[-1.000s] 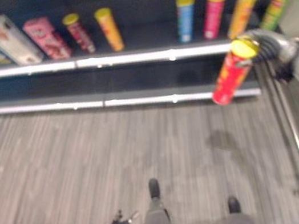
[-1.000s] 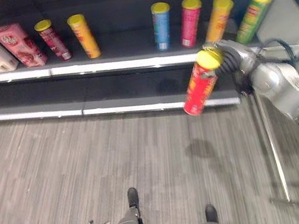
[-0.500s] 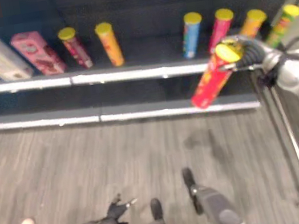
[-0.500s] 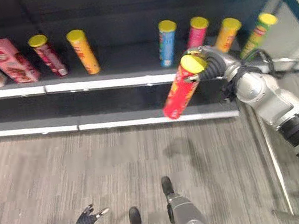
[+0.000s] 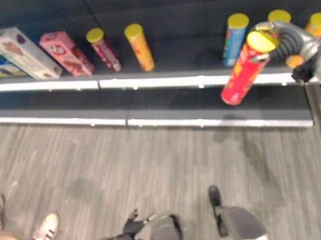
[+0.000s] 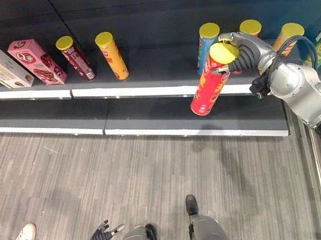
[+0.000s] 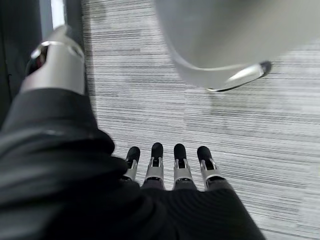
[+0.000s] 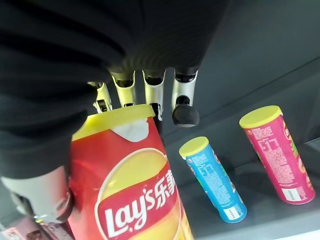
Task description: Put the goods on the table back onto the shelves and tidy them up.
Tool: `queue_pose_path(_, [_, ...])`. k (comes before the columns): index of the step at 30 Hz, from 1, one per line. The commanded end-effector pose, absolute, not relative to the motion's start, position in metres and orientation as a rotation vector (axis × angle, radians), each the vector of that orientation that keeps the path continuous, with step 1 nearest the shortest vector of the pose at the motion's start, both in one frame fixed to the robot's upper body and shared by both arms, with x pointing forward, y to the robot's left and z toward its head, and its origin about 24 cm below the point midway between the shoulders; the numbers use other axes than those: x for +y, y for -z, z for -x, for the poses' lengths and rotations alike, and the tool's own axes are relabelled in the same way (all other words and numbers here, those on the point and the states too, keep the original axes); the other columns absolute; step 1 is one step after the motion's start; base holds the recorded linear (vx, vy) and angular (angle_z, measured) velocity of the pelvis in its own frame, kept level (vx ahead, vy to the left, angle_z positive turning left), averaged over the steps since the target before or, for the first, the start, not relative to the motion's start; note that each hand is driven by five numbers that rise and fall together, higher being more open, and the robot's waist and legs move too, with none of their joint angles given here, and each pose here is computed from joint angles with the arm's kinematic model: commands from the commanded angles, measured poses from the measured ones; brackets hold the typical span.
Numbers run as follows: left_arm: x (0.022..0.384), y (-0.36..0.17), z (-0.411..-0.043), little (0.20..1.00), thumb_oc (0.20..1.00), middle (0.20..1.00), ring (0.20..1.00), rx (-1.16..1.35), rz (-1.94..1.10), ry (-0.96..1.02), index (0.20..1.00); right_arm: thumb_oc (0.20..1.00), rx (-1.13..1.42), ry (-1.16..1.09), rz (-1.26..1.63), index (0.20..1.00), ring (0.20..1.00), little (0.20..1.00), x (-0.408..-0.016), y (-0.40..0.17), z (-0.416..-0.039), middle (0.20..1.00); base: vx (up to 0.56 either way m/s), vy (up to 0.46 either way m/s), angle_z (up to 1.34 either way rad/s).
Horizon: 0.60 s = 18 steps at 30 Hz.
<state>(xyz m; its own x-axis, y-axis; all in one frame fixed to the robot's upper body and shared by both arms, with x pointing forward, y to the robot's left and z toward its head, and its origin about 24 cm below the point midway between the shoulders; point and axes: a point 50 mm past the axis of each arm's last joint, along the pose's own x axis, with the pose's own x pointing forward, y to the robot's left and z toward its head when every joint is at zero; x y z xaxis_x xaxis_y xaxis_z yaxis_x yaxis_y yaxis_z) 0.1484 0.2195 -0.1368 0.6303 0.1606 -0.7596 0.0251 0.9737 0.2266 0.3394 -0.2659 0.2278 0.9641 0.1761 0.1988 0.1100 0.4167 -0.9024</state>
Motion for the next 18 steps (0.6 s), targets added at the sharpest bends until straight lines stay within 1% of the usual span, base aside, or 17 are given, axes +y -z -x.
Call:
queue_pose_path(1, [0.233,0.148,-0.112,1.000,1.000,1.000,1.000,1.010,-0.355,-0.062,1.000,0.200,-0.344,-0.028,1.109,0.200,0.200,0.200,-0.264,-0.229,-0.334,0.200,0.50,0.474,0.15])
queue_pose_path(4, [0.236,0.148,-0.113,1.000,1.000,1.000,1.000,1.016,-0.387,-0.051,1.000,0.200,-0.325,-0.030,1.127,0.200,0.200,0.200,-0.265,-0.225,-0.334,0.200,0.36,0.382,-0.52])
queue_pose_path(6, [0.238,0.143,-0.127,1.000,1.000,1.000,1.000,0.980,-0.430,-0.031,1.000,0.200,-0.306,-0.039,1.101,0.200,0.200,0.200,-0.261,-0.216,-0.335,0.200,0.33,0.460,-0.80])
queue_pose_path(10, [0.249,0.138,-0.134,1.000,1.000,1.000,1.000,0.970,-0.469,-0.059,1.000,0.200,-0.286,-0.038,1.075,0.200,0.200,0.200,-0.259,-0.207,-0.338,0.200,0.15,0.267,-0.52])
queue_pose_path(13, [0.257,0.135,-0.137,1.000,1.000,1.000,1.000,0.970,-0.479,-0.102,1.000,0.200,-0.295,-0.015,1.062,0.200,0.200,0.200,-0.259,-0.208,-0.339,0.200,0.07,0.172,-0.17])
queue_pose_path(18, [0.260,0.134,-0.140,1.000,1.000,1.000,1.000,0.969,-0.491,-0.127,1.000,0.200,-0.317,0.023,1.062,0.200,0.200,0.200,-0.262,-0.217,-0.342,0.200,0.02,0.032,-0.19])
